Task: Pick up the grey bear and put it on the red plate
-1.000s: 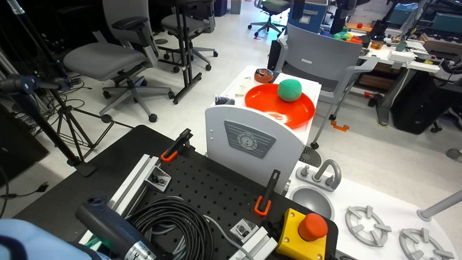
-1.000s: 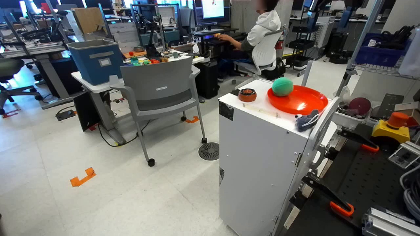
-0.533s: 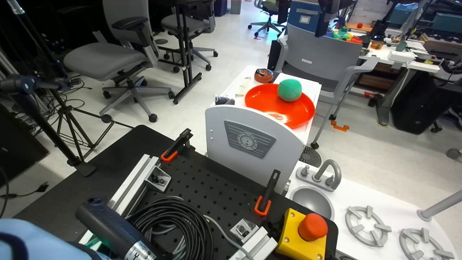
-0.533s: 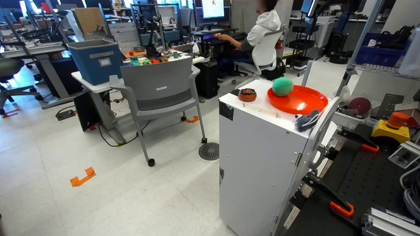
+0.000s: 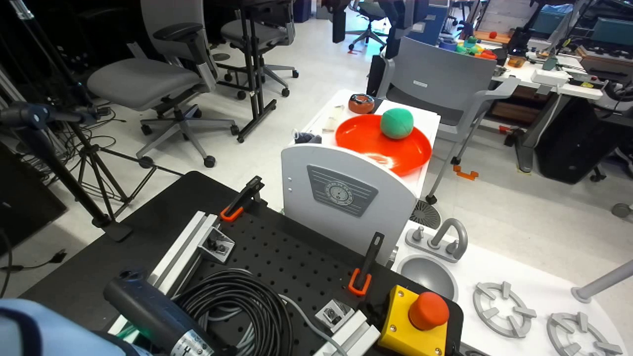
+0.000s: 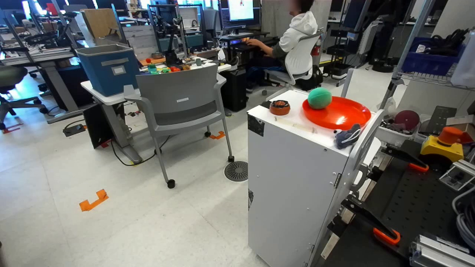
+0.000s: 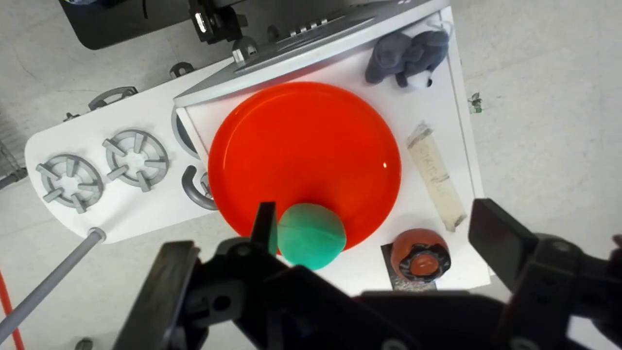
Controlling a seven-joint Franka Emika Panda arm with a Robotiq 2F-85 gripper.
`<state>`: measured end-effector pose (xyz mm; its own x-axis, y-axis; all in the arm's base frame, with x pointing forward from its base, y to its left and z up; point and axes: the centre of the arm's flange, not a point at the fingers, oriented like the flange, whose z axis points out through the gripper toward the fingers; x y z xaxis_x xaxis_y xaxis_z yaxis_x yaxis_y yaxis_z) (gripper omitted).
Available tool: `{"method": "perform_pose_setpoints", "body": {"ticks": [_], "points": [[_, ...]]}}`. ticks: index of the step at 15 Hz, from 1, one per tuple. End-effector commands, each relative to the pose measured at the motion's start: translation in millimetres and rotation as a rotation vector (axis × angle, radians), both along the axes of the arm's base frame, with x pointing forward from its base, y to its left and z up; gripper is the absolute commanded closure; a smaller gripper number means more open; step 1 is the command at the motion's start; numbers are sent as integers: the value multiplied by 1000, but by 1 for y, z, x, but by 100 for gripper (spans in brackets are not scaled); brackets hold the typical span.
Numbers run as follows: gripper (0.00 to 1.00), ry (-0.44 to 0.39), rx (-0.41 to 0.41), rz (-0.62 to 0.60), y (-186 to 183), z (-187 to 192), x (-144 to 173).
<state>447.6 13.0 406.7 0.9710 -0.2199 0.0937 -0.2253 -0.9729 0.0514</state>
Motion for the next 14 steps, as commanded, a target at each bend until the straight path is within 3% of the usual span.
{"method": "perform_pose_setpoints", "body": {"ticks": [1,8,14], "points": [[0,-3,54,87,14,-6,-22],[0,18,169,169,26,-13,-36],[0,27,154,142,21,-13,-38]]}}
